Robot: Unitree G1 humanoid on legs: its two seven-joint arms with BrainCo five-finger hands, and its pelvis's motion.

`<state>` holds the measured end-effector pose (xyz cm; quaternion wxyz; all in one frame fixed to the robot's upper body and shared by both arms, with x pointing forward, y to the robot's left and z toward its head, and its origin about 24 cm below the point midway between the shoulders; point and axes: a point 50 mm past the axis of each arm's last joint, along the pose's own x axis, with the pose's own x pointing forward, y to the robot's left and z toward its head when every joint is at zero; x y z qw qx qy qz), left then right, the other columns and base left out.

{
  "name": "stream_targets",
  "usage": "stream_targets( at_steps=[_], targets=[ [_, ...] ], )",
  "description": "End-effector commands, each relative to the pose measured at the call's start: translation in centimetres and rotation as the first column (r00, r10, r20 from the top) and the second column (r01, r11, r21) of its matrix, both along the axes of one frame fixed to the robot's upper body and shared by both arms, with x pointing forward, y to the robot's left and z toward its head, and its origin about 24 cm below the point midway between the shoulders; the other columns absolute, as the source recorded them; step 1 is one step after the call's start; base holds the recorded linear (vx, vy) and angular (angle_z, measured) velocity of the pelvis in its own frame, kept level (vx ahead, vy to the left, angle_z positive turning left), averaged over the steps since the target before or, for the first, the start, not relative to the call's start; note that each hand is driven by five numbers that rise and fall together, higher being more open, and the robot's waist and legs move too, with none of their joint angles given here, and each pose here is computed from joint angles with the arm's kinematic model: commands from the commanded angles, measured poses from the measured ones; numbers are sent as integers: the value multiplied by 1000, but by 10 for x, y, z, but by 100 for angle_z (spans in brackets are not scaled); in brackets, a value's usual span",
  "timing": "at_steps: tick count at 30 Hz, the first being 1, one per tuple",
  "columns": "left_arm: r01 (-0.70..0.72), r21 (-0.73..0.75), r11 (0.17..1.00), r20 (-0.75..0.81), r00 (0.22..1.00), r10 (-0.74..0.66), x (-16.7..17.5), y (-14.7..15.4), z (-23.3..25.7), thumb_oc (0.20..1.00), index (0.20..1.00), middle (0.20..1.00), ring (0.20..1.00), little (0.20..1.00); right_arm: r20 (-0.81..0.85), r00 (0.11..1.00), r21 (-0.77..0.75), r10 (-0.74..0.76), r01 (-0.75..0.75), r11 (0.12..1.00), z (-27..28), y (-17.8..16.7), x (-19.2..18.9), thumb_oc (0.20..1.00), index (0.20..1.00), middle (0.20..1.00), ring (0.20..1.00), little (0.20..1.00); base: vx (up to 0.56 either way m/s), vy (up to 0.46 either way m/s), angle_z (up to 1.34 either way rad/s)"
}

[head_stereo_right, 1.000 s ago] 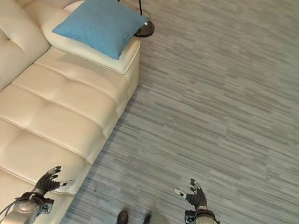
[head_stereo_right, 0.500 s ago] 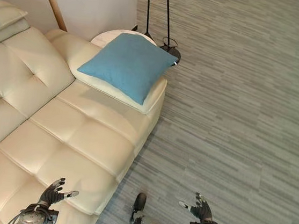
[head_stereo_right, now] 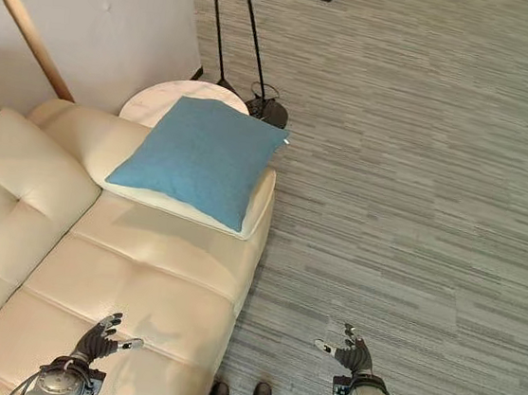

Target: Pick up all the scattered cushions and arrange them neatly on the sofa.

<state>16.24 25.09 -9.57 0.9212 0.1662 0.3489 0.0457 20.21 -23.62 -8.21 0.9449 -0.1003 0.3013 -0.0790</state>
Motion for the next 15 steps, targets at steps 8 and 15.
stream_targets(
  at_steps=[8, 15],
  targets=[
    [-54, 37, 998, 20, 998, 54, -10, 12, 2, 1000, 1000, 1000, 1000, 1000, 20, 998, -38, 63, -62, 997, 6, 1, 1, 1000, 1000, 1000, 1000, 1000, 279, -269, -26],
    [-82, -10, 997, 29, 996, 82, -2, 7, 1, 1000, 1000, 1000, 1000, 1000, 23, 1000, -53, 11, -10, 999, 8, -12, -1, 1000, 1000, 1000, 1000, 1000, 222, -288, 40]
  ],
)
